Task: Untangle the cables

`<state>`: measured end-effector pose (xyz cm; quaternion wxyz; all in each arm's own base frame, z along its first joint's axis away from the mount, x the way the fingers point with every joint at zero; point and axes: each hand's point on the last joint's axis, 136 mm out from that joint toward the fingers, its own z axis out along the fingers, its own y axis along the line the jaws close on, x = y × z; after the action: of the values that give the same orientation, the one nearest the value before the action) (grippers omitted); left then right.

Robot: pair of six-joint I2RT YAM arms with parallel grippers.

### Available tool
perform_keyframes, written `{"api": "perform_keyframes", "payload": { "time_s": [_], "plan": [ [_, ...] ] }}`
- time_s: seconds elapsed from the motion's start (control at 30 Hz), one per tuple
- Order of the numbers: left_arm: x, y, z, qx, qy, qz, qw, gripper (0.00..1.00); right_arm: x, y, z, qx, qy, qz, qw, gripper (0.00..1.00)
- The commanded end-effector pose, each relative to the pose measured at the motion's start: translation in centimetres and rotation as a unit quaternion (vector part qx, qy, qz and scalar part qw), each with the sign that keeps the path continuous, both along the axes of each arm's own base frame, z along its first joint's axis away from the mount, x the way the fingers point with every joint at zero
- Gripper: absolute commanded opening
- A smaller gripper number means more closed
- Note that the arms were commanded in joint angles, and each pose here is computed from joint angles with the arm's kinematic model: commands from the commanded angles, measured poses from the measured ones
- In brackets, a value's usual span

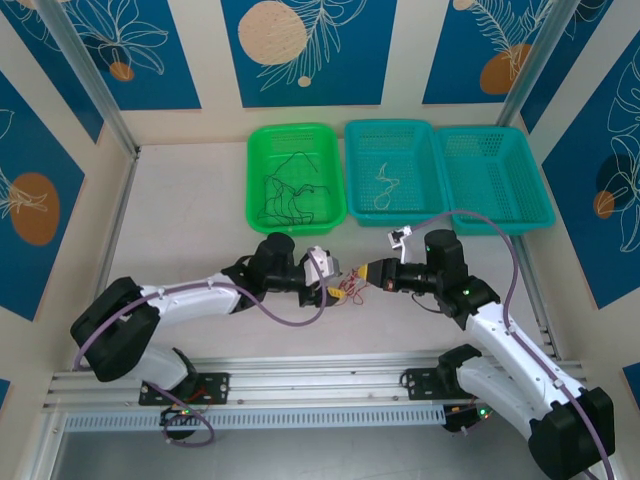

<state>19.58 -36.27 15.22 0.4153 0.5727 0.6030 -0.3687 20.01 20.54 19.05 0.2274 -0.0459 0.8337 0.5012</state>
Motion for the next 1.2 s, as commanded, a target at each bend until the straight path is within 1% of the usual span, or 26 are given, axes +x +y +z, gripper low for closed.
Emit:
{"api": "perform_keyframes", "payload": {
  "time_s": [0.0, 0.2, 0.27, 0.33, 0.37, 0.4, 0.47, 0.5, 0.53, 0.57, 0.6, 0.63, 0.67, 0.7, 0.73, 0.77, 0.8, 0.87, 0.93, 0.97, 1.03, 1.1, 1.13, 1.17],
  "plan": [
    [-1.6, -0.5, 1.1, -0.016, -0.003, -0.047, 0.999, 0.54, 0.3, 0.2, 1.5, 0.006, -0.014, -0.001, 1.000, 0.00],
    [-1.9, -0.1, -0.4, -0.007, 0.007, -0.038, 0.999, 0.57, 0.5, 0.6, 1.3, 0.013, -0.008, 0.006, 1.000, 0.00],
    [-1.6, -0.2, -0.3, -0.012, 0.005, -0.030, 0.999, 0.55, 0.5, 0.7, 1.3, 0.014, -0.006, 0.009, 1.000, 0.00],
    [-1.2, -0.3, -0.1, -0.014, -0.001, -0.019, 1.000, 0.47, 0.4, 0.9, 1.5, 0.019, -0.006, 0.014, 1.000, 0.00],
    [-0.9, -0.4, 0.0, -0.014, -0.005, -0.011, 1.000, 0.38, 0.4, 1.0, 1.6, 0.021, -0.006, 0.016, 1.000, 0.00],
    [-0.4, -0.4, 0.1, -0.014, -0.010, -0.002, 1.000, 0.26, 0.4, 1.1, 1.6, 0.020, -0.006, 0.016, 1.000, 0.00],
    [0.2, -0.6, 0.8, -0.019, -0.018, 0.013, 1.000, 0.03, 0.7, 0.9, 1.1, 0.011, -0.001, 0.007, 1.000, 0.00],
    [0.6, -0.5, 1.4, -0.027, -0.023, 0.028, 0.999, 0.00, 1.1, 0.5, 0.3, -0.004, 0.008, -0.011, 1.000, 0.00],
    [1.1, -0.3, 2.1, -0.037, -0.026, 0.046, 0.998, 0.00, 1.6, -0.1, -0.8, -0.025, 0.019, -0.037, 0.999, 0.01],
    [1.6, 0.0, 3.1, -0.049, -0.028, 0.068, 0.996, 0.00, 2.1, -1.3, -2.7, -0.063, 0.041, -0.076, 0.994, 0.04],
    [1.9, 0.2, 4.2, -0.059, -0.029, 0.084, 0.994, 0.00, 2.7, -2.9, -4.9, -0.111, 0.064, -0.121, 0.984, 0.08],
    [2.0, 0.5, 5.2, -0.068, -0.027, 0.094, 0.993, 0.00, 2.8, -4.6, -7.0, -0.154, 0.092, -0.159, 0.971, 0.12],
    [2.0, 0.8, 6.6, -0.081, -0.024, 0.103, 0.991, 0.00, 2.7, -6.5, -9.5, -0.202, 0.121, -0.202, 0.951, 0.14],
    [2.0, 1.1, 8.0, -0.096, -0.020, 0.113, 0.989, 0.00, 2.3, -8.1, -11.7, -0.234, 0.153, -0.232, 0.932, 0.17],
    [1.9, 1.5, 8.9, -0.106, -0.018, 0.122, 0.987, 0.00, 1.9, -9.1, -13.4, -0.247, 0.180, -0.251, 0.919, 0.19],
    [1.9, 2.1, 9.9, -0.115, -0.019, 0.135, 0.984, 0.00, 1.5, -9.7, -15.0, -0.242, 0.210, -0.263, 0.910, 0.19],
    [2.1, 2.8, 10.7, -0.117, -0.020, 0.152, 0.981, 0.00, 1.3, -9.8, -16.2, -0.225, 0.235, -0.266, 0.907, 0.19],
    [2.6, 4.3, 11.7, -0.112, -0.027, 0.193, 0.974, 0.00, 1.5, -9.7, -16.5, -0.205, 0.249, -0.266, 0.908, 0.20],
    [3.3, 5.9, 12.2, -0.103, -0.033, 0.237, 0.965, 0.00, 1.8, -10.5, -16.4, -0.216, 0.250, -0.286, 0.900, 0.21],
    [3.6, 6.7, 12.5, -0.100, -0.034, 0.259, 0.960, 0.00, 2.1, -10.7, -16.0, -0.217, 0.247, -0.289, 0.899, 0.22],
    [3.5, 7.3, 12.8, -0.089, -0.031, 0.267, 0.959, 0.00, 2.9, -10.2, -14.5, -0.208, 0.223, -0.276, 0.912, 0.22],
    [2.9, 7.1, 12.7, -0.071, -0.019, 0.252, 0.965, 0.00, 3.8, -8.2, -11.4, -0.175, 0.165, -0.232, 0.943, 0.24],
    [2.7, 7.0, 12.7, -0.067, -0.014, 0.248, 0.966, 0.00, 4.0, -7.1, -9.6, -0.158, 0.126, -0.209, 0.957, 0.28],
    [2.6, 6.9, 12.7, -0.065, -0.010, 0.245, 0.967, 0.00, 4.2, -5.6, -7.5, -0.143, 0.071, -0.179, 0.971, 0.34]
  ]
}}
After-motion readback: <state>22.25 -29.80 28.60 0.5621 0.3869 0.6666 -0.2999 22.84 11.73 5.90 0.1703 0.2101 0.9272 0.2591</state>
